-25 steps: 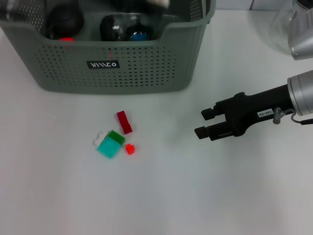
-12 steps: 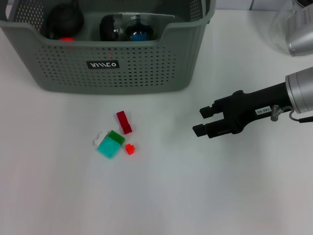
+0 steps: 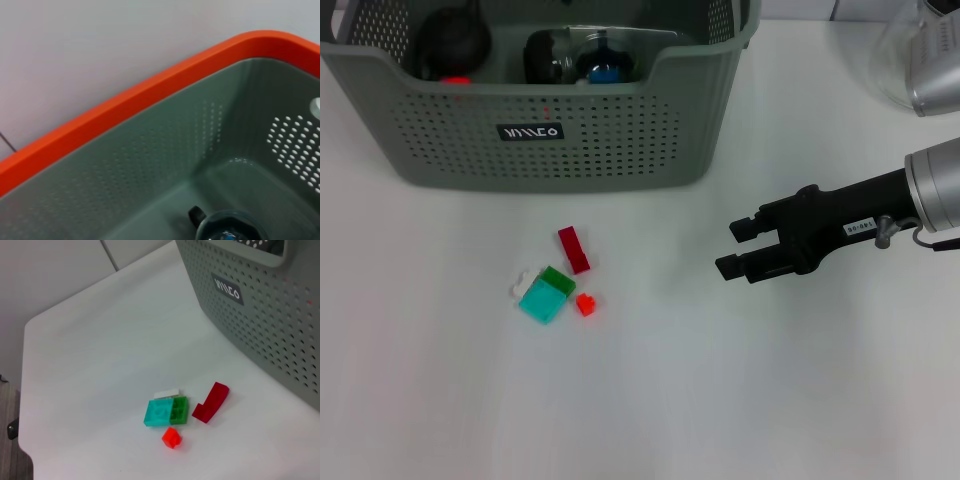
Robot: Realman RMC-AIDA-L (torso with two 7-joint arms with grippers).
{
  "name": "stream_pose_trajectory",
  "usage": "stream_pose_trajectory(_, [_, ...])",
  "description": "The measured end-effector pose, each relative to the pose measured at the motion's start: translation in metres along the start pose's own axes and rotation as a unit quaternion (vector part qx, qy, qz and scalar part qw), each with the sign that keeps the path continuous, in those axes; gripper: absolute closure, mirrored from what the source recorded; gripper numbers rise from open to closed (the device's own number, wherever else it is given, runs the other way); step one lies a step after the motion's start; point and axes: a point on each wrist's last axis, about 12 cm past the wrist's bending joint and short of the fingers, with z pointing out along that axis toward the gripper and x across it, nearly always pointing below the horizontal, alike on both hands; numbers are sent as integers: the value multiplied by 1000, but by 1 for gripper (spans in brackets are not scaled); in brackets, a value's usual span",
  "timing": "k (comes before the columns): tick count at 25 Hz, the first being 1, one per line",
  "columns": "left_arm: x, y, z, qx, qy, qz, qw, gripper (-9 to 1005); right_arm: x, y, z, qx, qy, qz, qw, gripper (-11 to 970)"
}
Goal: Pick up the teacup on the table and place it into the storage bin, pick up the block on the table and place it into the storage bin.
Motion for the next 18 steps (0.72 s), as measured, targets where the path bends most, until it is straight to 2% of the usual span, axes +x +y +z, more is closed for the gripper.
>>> stream_pose_trajectory(1, [1,2,-4,-3,-6,-2,1000,305,0,0,0,0,0,0,1000,284])
stream_pose_trajectory(3, [1,5,-14,-7,-21,-3,1000,278,0,0,0,1,0,0,1000,284])
stream_pose_trajectory(7, [7,1,-55,13,-86,3,996,225,0,0,-1,0,0,-1,1000,284])
stream_pose_trajectory(10, [18,-12,-103,60,-179,21,982,185,1,0,-1,1,0,0,1000,284])
stream_pose_trajectory(12, [35,-22,-133,102,-242,47,964,158,1,0,-1,1,0,0,1000,284])
stream_pose_trajectory(13, [45,-31,-147,133,-273,71,950,159,2,-1,-1,2,0,1,1000,284])
stream_pose_trajectory(14, [54,-36,-154,149,-288,92,941,159,2,-1,-2,3,0,1,1000,284])
stream_pose_trajectory(16, [75,-52,-171,207,-327,151,910,160,2,-2,-2,6,0,2,1000,284])
stream_pose_trajectory(18, [91,-61,-177,252,-340,182,888,161,3,-2,-2,9,-1,2,1000,284])
